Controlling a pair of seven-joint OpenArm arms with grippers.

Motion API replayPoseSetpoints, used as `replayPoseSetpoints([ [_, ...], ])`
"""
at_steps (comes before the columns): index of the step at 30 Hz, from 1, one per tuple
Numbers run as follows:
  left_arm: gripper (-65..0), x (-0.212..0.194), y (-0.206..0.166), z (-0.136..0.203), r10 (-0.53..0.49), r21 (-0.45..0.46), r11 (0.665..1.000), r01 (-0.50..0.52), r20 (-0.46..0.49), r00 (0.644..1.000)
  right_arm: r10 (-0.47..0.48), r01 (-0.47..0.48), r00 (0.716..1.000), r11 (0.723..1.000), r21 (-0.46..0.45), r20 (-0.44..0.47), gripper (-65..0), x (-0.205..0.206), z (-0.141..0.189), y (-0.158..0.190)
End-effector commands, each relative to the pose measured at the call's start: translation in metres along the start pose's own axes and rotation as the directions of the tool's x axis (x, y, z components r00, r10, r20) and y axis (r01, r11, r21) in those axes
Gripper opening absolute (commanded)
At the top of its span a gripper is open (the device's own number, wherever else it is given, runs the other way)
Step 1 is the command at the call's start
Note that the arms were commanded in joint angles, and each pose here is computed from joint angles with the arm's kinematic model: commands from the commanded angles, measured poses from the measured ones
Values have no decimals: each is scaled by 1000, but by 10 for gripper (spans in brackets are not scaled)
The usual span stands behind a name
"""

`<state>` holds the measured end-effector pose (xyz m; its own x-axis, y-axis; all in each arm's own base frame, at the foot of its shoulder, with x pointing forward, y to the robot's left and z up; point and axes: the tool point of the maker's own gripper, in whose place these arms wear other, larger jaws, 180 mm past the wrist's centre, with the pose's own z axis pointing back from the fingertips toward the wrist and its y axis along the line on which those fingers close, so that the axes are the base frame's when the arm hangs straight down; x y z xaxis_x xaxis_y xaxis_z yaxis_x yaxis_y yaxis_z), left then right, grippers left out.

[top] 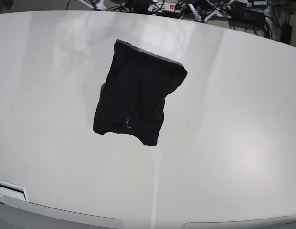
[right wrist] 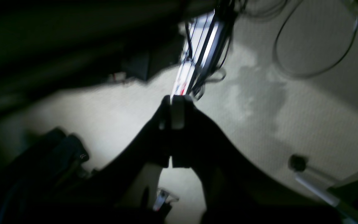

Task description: Layout the t-shirt on the table in an organized manner, then fold the t-shirt properly

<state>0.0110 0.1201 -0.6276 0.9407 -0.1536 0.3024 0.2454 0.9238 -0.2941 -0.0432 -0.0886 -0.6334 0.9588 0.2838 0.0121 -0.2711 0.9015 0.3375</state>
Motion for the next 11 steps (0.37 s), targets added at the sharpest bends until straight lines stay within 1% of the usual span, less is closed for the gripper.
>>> replayPoseSetpoints([
  [1,-650,-2,-2,0,-17,3,1000,17,9,1000,5,-5,1000,1000,0,2,-650,2,-2,5],
  [4,-650,2,-8,-4,-23,15,1000,23,16,1000,0,1,999,1000,-25,32,-650,21,-6,9],
  [7,-650,1,-13,-5,-9,3,1000,9,9,1000,50,-49,997,998,-26,57,-650,36,-9,16],
  [9,-650,3,-12,-5,20,7,1000,-20,19,1000,73,-71,993,997,-25,89,-650,45,-10,22],
  [11,-650,6,-10,-5,49,14,999,-49,33,998,66,-63,990,998,-31,127,-650,53,-11,26],
])
